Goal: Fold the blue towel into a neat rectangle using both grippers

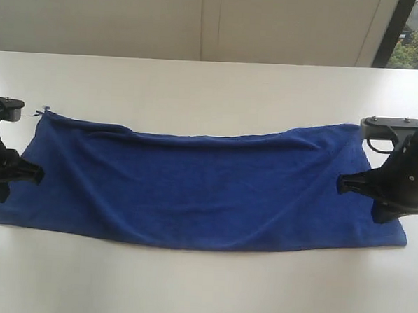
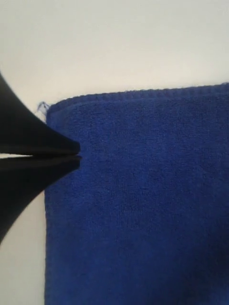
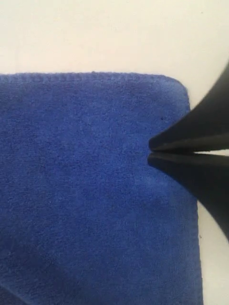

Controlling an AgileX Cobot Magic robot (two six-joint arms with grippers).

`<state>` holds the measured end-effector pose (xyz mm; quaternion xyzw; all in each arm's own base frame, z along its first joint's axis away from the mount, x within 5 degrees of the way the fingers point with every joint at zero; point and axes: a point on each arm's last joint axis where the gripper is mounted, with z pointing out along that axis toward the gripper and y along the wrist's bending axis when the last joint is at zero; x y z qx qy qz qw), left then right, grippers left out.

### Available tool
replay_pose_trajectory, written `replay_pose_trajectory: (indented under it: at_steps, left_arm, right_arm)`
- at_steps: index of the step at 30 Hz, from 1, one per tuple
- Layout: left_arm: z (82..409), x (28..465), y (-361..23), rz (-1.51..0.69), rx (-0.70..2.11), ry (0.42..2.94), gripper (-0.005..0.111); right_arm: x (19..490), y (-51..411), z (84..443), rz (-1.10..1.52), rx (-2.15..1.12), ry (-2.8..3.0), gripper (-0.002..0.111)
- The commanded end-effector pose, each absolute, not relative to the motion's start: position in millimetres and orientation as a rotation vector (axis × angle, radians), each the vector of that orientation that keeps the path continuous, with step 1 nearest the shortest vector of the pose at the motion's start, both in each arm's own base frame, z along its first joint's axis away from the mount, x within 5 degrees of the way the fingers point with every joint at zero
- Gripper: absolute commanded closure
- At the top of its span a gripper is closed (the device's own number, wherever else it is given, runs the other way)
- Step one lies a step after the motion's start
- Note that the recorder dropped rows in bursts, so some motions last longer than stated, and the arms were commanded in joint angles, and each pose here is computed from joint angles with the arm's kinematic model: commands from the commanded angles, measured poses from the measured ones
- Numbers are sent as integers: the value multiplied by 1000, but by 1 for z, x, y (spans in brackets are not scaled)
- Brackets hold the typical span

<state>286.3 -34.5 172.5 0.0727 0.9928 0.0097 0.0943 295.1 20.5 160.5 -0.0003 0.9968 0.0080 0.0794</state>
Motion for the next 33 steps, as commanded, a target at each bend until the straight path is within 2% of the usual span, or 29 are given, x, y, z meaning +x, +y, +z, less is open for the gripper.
replay_pose_trajectory:
  at_steps: [1,6,13,22,33]
  left_arm:
    - [167,282,-32,50,224,2906,107]
    - [154,279,-30,86,248,2912,107]
    - [136,275,-29,95,249,2991,107]
    - [136,259,-18,274,232,3169,107]
    - [134,253,-17,285,229,3211,107]
  right_arm:
    - [293,15,154,-25,15,2927,108]
    - [287,7,146,-131,39,2938,108]
    - [287,7,129,-148,28,3004,108]
    - [272,-1,122,-303,85,3140,108]
    - [260,-3,119,-345,115,3214,108]
